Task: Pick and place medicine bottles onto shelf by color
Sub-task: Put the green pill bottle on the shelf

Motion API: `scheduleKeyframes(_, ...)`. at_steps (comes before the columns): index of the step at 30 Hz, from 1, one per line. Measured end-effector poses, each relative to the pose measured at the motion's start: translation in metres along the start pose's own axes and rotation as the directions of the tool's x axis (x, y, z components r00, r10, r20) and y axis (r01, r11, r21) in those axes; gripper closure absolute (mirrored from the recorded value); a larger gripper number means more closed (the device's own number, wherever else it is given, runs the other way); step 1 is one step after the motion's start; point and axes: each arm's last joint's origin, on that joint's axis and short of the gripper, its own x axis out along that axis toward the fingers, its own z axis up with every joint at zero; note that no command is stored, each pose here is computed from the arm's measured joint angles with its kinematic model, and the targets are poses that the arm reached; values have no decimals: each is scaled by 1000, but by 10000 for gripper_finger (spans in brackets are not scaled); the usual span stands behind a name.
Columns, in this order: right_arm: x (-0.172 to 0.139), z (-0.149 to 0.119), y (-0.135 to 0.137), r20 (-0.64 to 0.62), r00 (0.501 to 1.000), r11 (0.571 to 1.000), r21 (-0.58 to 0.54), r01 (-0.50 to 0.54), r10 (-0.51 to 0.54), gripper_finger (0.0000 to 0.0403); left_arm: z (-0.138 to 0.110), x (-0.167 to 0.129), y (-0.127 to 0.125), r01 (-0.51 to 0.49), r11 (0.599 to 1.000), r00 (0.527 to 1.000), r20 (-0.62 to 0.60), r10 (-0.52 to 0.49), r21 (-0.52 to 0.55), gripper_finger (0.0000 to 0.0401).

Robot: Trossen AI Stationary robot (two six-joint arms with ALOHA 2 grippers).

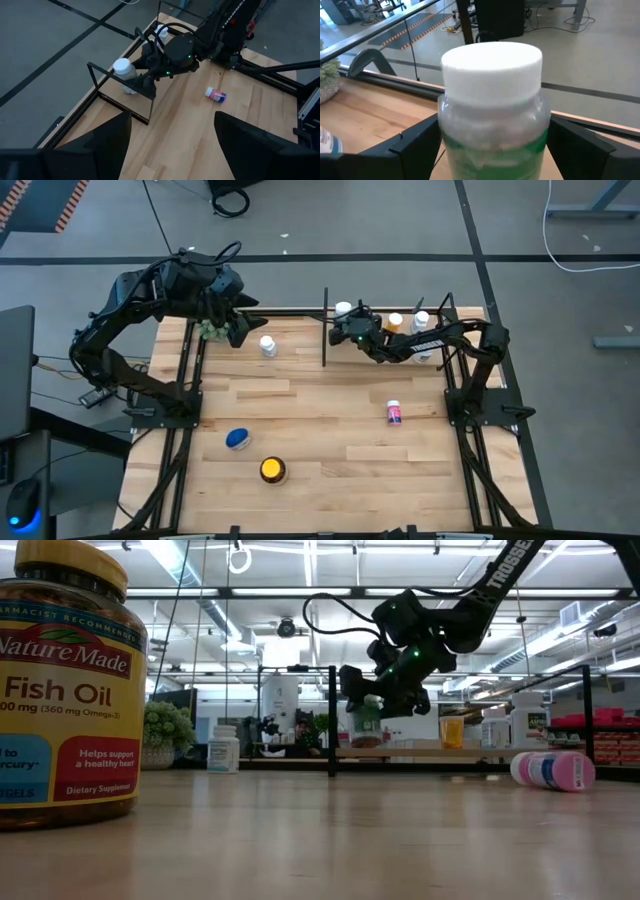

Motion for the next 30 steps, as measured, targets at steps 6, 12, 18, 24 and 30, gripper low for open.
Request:
scheduleKeyframes(6,-2,-2,2,-9,1000,1000,2,-5,5,55,0,0,0,0,1000,1000,0,0,0,113)
scheduleKeyframes(12,-4,-3,4,-11,1000,1000,-5,-12,12,51,0,0,0,0,1000,1000,0,0,1,113)
scheduleKeyframes(18,-8,-3,7,-16,1000,1000,-14,-25,25,51,0,0,0,0,1000,1000,-1,0,2,113)
scheduleKeyframes(24,-22,8,1,-73,997,998,-63,2,-6,51,0,0,0,0,1000,1000,-1,0,2,113)
scheduleKeyframes(30,-47,31,-5,-89,996,998,-66,3,-9,51,0,0,0,0,1000,1000,-1,0,6,113)
